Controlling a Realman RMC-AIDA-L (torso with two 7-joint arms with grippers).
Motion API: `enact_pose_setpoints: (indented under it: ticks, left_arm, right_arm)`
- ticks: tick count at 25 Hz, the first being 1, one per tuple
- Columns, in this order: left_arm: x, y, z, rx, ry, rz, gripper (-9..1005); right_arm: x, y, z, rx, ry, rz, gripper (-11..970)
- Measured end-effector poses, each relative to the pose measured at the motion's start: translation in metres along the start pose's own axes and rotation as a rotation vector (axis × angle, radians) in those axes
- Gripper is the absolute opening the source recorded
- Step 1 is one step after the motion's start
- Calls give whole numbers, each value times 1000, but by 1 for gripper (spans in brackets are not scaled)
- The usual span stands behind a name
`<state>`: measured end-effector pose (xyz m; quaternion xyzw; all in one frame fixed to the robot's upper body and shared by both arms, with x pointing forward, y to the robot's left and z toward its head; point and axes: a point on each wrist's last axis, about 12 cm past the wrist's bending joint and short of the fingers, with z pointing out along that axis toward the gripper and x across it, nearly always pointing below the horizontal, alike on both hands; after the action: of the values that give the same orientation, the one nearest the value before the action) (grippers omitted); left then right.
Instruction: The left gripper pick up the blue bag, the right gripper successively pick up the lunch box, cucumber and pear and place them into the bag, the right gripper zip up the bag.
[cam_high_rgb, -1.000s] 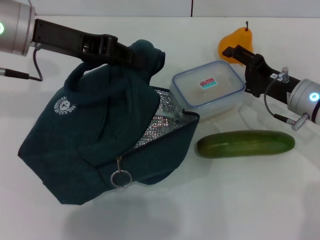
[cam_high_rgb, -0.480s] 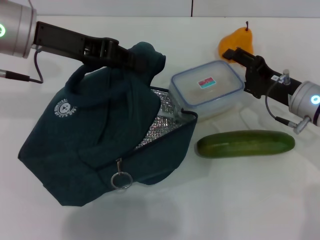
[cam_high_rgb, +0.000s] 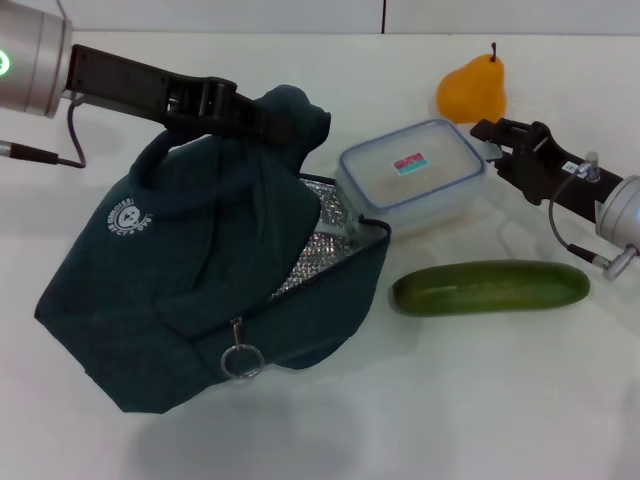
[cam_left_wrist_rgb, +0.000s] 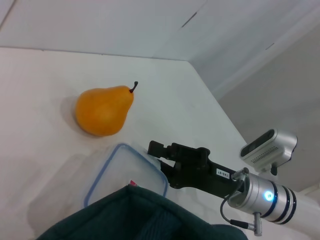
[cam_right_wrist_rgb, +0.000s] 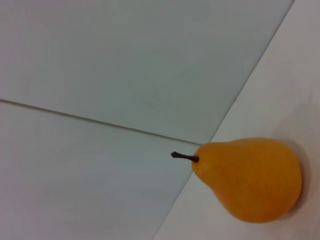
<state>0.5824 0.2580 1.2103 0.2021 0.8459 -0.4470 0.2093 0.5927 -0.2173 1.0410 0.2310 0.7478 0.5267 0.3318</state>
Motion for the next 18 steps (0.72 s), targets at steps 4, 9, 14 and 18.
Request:
enact_pose_setpoints:
  ticks: [4,9,14,18]
  left_arm:
    - [0,0,0,0,0,0,46]
    - [1,0,0,2,2,2,46]
    - [1,0,0,3,1,5,46]
    - [2,0,1,6,2,5,46]
  right_arm:
    - [-1,5,5,-8,13,-16,389]
    - [0,8,8,-11,32,-39,201]
    - [1,6,4,-15,28,-86,102]
    - [1,6,3,-30,24,-118,92]
